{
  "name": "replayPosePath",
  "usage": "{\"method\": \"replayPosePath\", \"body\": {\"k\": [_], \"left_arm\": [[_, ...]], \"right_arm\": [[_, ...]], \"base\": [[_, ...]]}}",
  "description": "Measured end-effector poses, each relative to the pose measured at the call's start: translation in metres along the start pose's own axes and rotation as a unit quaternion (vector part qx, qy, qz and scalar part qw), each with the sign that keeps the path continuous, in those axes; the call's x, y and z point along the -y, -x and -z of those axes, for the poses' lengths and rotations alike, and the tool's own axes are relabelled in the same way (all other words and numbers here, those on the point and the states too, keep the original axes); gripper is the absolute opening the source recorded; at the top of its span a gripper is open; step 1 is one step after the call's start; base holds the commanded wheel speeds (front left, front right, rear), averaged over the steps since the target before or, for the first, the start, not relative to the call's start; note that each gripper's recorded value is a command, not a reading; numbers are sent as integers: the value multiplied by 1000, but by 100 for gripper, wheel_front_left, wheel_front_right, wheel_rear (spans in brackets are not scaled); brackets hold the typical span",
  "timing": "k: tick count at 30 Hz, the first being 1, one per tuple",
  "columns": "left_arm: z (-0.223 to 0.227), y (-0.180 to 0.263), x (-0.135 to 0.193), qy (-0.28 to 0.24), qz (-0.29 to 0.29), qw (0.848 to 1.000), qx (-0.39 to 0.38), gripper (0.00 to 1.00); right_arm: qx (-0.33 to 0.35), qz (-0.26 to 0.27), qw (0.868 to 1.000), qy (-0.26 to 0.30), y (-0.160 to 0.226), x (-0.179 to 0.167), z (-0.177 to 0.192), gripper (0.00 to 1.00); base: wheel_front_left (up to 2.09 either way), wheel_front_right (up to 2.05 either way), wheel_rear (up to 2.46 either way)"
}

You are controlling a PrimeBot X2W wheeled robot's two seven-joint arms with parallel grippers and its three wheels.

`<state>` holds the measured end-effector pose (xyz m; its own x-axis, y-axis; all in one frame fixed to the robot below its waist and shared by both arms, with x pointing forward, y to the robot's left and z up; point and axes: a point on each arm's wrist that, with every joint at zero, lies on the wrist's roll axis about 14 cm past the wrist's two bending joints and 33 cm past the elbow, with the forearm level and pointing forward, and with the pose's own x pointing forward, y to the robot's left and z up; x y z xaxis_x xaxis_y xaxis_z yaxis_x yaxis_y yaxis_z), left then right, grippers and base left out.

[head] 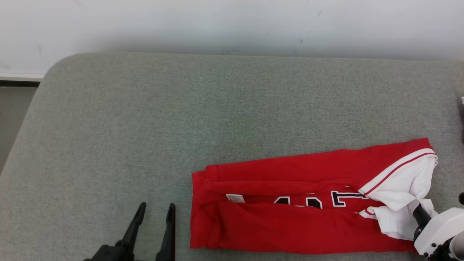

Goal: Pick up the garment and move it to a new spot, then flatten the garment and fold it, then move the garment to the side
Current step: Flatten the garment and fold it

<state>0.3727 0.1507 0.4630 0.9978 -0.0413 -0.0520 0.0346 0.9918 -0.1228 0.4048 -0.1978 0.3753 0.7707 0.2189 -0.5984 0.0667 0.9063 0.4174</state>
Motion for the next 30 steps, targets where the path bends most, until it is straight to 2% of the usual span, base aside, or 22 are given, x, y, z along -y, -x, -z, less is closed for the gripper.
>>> {"method": "replayPosePath", "body": {"k": [11, 18, 24, 27, 30], "left_arm": [[3, 9, -11, -9, -11, 1000, -5, 100], [2, 13, -16, -9, -16, 1000, -5, 100], [4, 19, -16, -9, -14, 1000, -8, 100], [2, 22, -15, -5, -14, 1000, -5, 100], [-1, 25, -13, 5, -17, 1000, 0, 100]], "right_arm": [[37, -11, 999, 2, 2, -3, -17, 0], [77, 16, 997, 23, 17, 24, -51, 0], [126, 58, 989, 58, 46, 58, -98, 0], [143, 60, 985, 82, 58, 58, -119, 0], [147, 41, 982, 114, 62, 41, -133, 0]], "base": [[0, 0, 0], [0, 0, 0], [0, 0, 0], [0, 0, 0], [0, 0, 0]]}}
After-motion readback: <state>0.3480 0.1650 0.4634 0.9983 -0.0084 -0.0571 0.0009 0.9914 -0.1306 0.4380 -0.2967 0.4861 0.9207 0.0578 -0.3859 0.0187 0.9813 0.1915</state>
